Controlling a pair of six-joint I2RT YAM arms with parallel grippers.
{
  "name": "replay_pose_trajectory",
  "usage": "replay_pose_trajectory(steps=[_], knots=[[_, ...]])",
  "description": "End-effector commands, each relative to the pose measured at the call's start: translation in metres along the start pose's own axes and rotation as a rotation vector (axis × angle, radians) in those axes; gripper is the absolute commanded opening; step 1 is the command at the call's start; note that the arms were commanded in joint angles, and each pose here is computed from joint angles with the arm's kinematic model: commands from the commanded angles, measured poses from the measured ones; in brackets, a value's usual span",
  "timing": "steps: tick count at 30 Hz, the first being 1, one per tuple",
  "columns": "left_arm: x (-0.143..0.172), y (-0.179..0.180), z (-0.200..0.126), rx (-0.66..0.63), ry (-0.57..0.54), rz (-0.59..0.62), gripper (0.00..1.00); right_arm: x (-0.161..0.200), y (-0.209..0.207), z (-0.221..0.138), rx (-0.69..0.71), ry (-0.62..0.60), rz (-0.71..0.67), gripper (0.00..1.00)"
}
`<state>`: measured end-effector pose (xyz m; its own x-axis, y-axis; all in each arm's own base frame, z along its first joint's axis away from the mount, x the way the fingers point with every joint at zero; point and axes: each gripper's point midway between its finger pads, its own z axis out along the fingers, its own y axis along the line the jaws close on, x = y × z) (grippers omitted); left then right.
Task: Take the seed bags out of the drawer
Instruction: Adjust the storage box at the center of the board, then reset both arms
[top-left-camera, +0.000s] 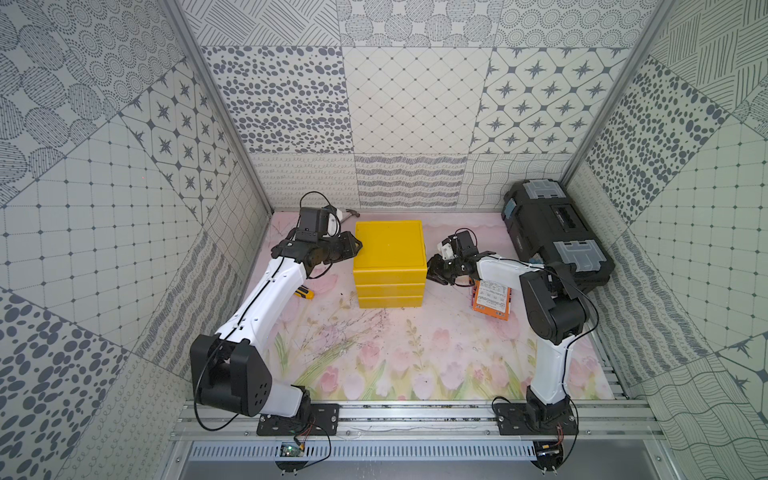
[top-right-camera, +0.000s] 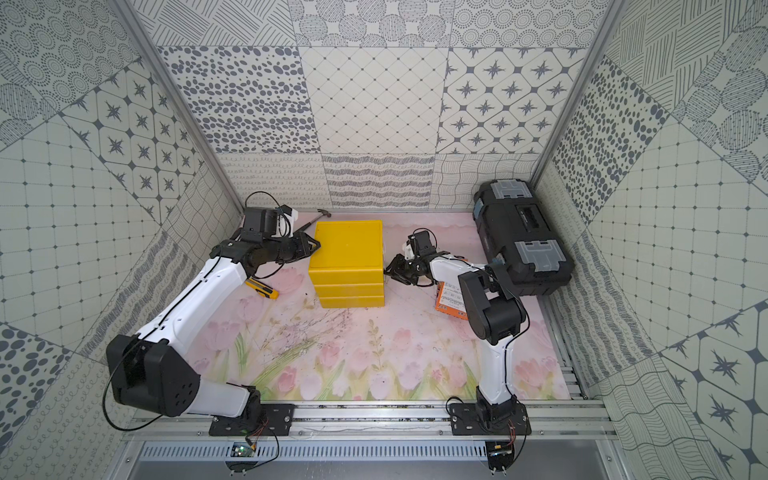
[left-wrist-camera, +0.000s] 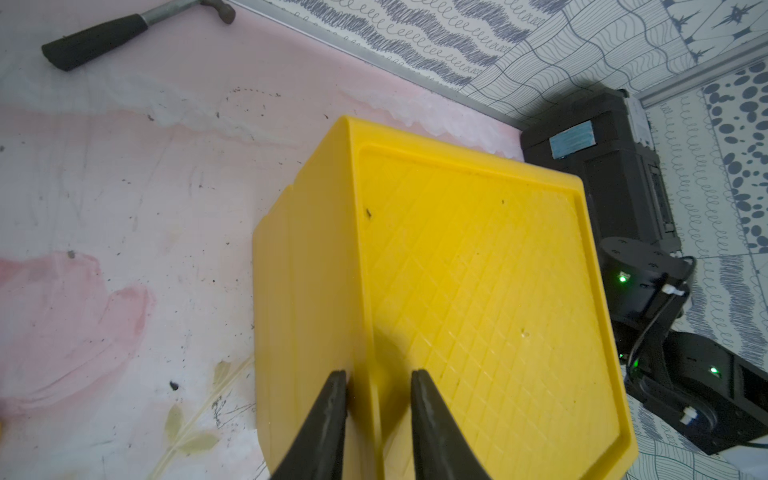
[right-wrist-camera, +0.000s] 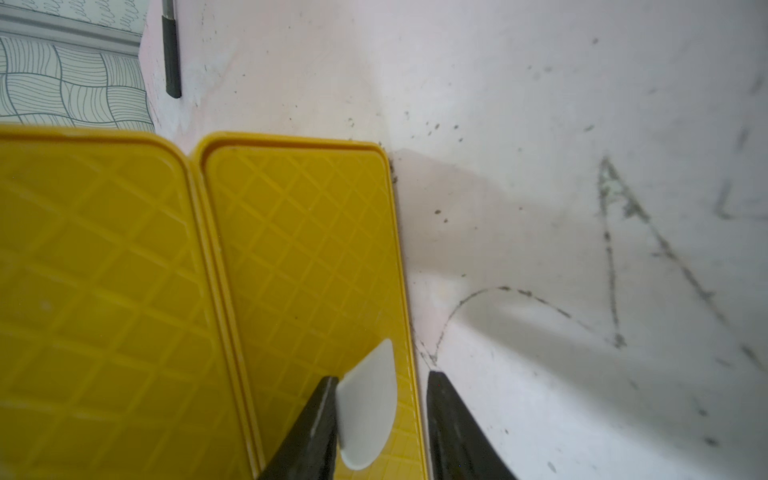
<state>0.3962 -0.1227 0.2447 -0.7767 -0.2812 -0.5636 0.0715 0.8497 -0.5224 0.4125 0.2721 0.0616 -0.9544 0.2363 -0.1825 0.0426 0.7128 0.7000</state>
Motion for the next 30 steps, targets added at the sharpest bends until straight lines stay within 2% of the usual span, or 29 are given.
replay_pose_trajectory(steps=[1,3,6,7,8,9,10,12,16,17,20,21,22,24,26,30], knots=[[0.015,-0.002,-0.029,0.005,0.068,-0.013,0.37,0.003,0.001,0.001,0.009,-0.006,-0.017,0.41],[0.008,-0.005,-0.042,0.011,0.031,-0.015,0.43,-0.004,-0.004,-0.013,0.027,-0.044,-0.029,0.45],[-0.007,-0.010,-0.064,0.017,-0.047,-0.009,0.55,-0.017,-0.004,-0.045,0.064,-0.124,-0.084,0.56],[-0.014,-0.011,-0.072,0.014,-0.085,-0.004,0.67,-0.022,-0.001,-0.058,0.079,-0.159,-0.117,0.60],[-0.019,-0.010,-0.079,0.003,-0.118,0.001,0.84,-0.028,0.003,-0.072,0.098,-0.198,-0.159,0.63],[-0.025,-0.009,-0.086,-0.022,-0.155,0.008,0.95,-0.033,0.007,-0.085,0.118,-0.234,-0.200,0.65],[-0.032,-0.006,-0.094,-0.057,-0.193,0.021,0.99,-0.039,0.012,-0.101,0.147,-0.283,-0.250,0.66],[-0.045,0.001,-0.106,-0.125,-0.274,0.073,0.99,-0.051,0.024,-0.133,0.193,-0.389,-0.339,0.70],[-0.056,-0.002,-0.126,-0.170,-0.373,0.264,1.00,-0.083,0.044,-0.207,0.329,-0.709,-0.520,0.80],[-0.058,0.003,-0.127,-0.192,-0.415,0.282,0.98,-0.087,0.054,-0.220,0.327,-0.776,-0.591,0.86],[-0.061,0.011,-0.137,-0.194,-0.625,0.306,1.00,-0.094,0.062,-0.254,0.361,-1.024,-0.726,0.90],[-0.058,0.010,-0.136,-0.169,-0.658,0.330,0.99,-0.093,0.064,-0.264,0.367,-1.092,-0.758,0.99],[-0.055,0.014,-0.132,-0.166,-0.680,0.337,0.99,-0.091,0.063,-0.272,0.378,-1.138,-0.780,0.99],[-0.047,0.041,-0.112,-0.236,-0.663,0.265,0.99,-0.096,0.049,-0.282,0.433,-1.152,-0.734,0.99],[-0.031,0.076,-0.081,-0.327,-0.604,0.226,1.00,-0.099,0.023,-0.277,0.490,-1.081,-0.684,0.99],[0.006,0.135,-0.037,-0.472,-0.550,0.215,0.99,-0.091,-0.031,-0.259,0.589,-1.052,-0.632,0.99]])
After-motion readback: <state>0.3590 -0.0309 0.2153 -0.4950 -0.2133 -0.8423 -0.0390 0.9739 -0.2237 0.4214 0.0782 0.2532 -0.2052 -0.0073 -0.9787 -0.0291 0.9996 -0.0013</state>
